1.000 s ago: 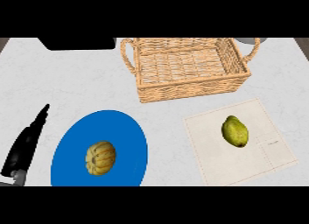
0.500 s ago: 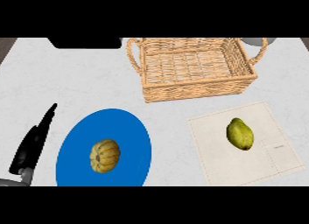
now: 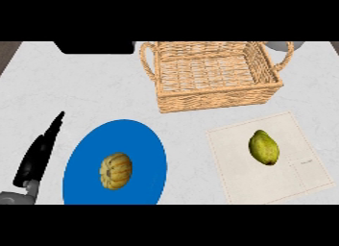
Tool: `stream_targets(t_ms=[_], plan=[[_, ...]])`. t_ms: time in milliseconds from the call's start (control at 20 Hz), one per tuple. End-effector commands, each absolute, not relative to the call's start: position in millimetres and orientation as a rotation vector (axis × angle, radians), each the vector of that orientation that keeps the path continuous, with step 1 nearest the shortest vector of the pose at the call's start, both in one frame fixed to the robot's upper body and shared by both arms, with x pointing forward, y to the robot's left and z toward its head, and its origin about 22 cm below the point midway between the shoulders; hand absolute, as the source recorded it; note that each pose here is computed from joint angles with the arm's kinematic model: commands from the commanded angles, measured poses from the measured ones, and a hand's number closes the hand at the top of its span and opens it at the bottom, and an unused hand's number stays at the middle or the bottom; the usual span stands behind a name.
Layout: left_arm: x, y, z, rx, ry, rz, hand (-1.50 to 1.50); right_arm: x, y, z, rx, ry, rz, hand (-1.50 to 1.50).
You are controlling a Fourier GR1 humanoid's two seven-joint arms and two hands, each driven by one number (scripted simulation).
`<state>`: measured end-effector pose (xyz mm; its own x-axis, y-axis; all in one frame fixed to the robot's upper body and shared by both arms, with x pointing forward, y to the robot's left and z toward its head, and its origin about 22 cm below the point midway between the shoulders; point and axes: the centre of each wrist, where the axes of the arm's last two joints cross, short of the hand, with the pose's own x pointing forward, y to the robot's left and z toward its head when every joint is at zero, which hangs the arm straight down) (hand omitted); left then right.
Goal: Pick the pear from the placemat and place it in the basket
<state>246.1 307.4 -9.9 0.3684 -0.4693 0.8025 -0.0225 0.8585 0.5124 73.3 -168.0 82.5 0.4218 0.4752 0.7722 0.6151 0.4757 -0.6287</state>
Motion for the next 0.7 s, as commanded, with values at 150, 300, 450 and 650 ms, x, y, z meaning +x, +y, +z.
stream_targets(t_ms=[150, 300, 450, 650], plan=[[227.3, 290.0, -6.9, 0.465, -1.149, -0.295, 0.00, 96.8, -157.8, 84.6, -1.180, -1.182, -0.128, -1.50], [247.3, 314.4, -12.0, 0.490, -1.148, -0.300, 0.00, 121.7, -166.7, 83.2, -1.209, -1.201, -0.114, -1.50], [249.4, 302.8, -3.7, 0.493, -1.146, -0.311, 0.00, 120.7, -156.5, 63.9, -1.179, -1.203, -0.118, -1.50], [250.0, 312.6, -16.5, 0.500, -1.138, -0.293, 0.00, 121.1, -156.5, 84.7, -1.190, -1.182, -0.103, -1.50]])
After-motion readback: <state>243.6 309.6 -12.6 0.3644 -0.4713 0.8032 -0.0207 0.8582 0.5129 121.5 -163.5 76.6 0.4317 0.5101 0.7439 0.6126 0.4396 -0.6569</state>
